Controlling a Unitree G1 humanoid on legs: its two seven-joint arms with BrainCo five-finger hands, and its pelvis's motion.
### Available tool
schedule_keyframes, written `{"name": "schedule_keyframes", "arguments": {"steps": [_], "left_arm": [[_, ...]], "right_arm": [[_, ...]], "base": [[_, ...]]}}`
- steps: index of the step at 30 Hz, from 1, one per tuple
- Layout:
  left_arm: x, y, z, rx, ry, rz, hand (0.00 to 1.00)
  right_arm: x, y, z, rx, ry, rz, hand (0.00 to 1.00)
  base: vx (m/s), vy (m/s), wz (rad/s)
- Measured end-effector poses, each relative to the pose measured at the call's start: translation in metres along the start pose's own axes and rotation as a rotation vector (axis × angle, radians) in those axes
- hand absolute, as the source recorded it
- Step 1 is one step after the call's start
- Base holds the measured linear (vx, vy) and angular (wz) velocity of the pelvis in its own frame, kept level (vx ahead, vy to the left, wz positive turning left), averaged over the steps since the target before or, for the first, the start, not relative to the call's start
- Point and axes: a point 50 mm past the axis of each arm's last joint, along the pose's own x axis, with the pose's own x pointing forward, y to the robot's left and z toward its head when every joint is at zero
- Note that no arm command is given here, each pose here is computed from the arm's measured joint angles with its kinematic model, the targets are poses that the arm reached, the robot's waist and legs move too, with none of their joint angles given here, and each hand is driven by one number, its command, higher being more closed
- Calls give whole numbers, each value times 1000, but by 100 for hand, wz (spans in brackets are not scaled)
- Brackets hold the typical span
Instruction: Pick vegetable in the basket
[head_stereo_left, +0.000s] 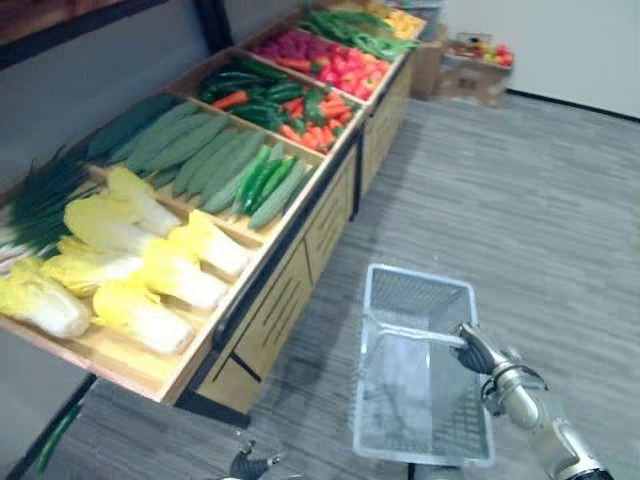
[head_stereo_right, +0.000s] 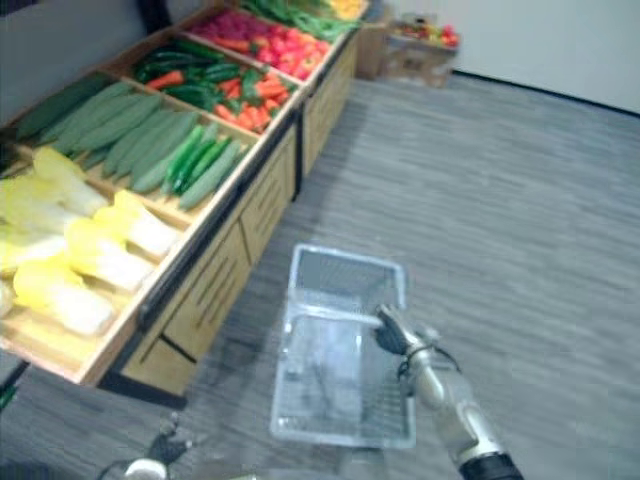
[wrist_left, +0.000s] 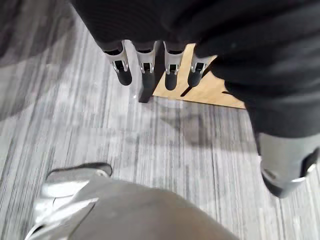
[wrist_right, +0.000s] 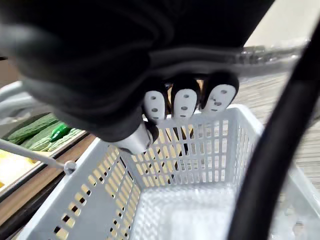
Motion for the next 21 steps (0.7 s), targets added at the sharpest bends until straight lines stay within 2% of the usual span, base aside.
{"name": "schedule_keyframes", "arguments": {"steps": [1, 5, 10, 17, 21], "left_arm": [[-2, -7, -3, -19, 9, -12, 0], [-5, -8, -17, -97, 72, 19, 0], [-6, -7, -17, -116, 74, 25, 0], [-11, -15, -29, -126, 120, 1, 0], [-12, -17, -34, -127, 145, -18, 0]], "right_arm": [[0, -2, -3, -10, 13, 1, 100], [-4, 3, -12, 2, 58, 21, 100], [-13, 2, -22, 38, 104, -3, 100], [-15, 4, -23, 65, 122, -9, 100], [-7, 8, -12, 61, 73, 20, 100]], "base": [[414, -504, 112], [270, -351, 143], [164, -231, 131], [1, 65, 66], [41, 139, 12]]}}
